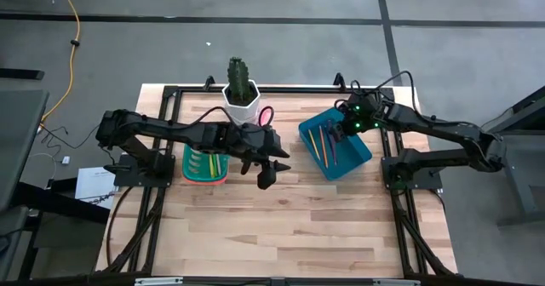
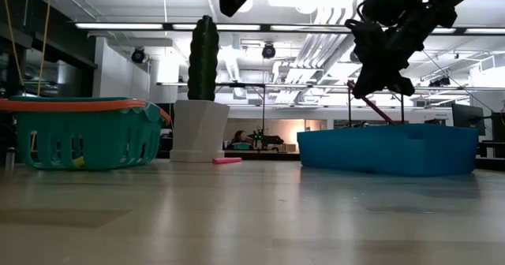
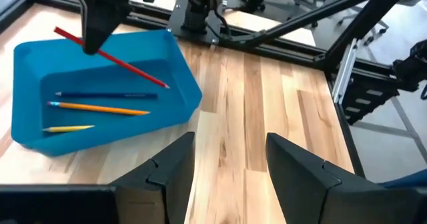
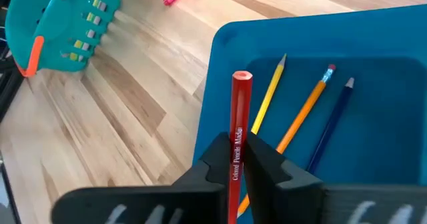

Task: Sort pens & pencils
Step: Put the red pencil into the blue bin, then adjust the potted plant on the table

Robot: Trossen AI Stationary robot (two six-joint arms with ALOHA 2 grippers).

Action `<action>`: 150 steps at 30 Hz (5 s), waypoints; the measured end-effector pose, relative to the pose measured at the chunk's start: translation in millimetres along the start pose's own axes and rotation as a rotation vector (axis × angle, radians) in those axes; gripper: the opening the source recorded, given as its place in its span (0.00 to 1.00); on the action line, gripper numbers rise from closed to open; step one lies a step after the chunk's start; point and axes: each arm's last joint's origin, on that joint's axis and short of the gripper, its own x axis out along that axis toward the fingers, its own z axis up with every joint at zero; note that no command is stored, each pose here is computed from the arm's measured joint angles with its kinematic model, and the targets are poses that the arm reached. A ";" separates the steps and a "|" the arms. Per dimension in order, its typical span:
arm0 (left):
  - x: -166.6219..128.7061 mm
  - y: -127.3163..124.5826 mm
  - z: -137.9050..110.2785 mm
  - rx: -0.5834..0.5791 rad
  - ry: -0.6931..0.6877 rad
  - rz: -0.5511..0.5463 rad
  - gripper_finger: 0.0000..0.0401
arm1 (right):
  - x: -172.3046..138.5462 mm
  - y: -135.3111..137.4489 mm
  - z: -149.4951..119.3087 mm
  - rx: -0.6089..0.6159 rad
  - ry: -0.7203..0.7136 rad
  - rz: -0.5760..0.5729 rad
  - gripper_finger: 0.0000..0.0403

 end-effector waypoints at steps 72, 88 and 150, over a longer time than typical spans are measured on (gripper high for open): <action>-151.6 55.7 -11.6 0.153 0.028 0.305 0.43 | 120.9 86.0 172.1 -0.249 -0.020 0.122 0.30; -193.8 54.2 -34.5 0.185 0.148 0.365 0.43 | 174.7 94.5 156.9 -0.220 0.046 -0.072 0.30; -204.1 154.6 -85.3 -0.111 -0.112 0.382 0.43 | 186.1 66.6 167.1 -0.132 0.086 -0.035 0.30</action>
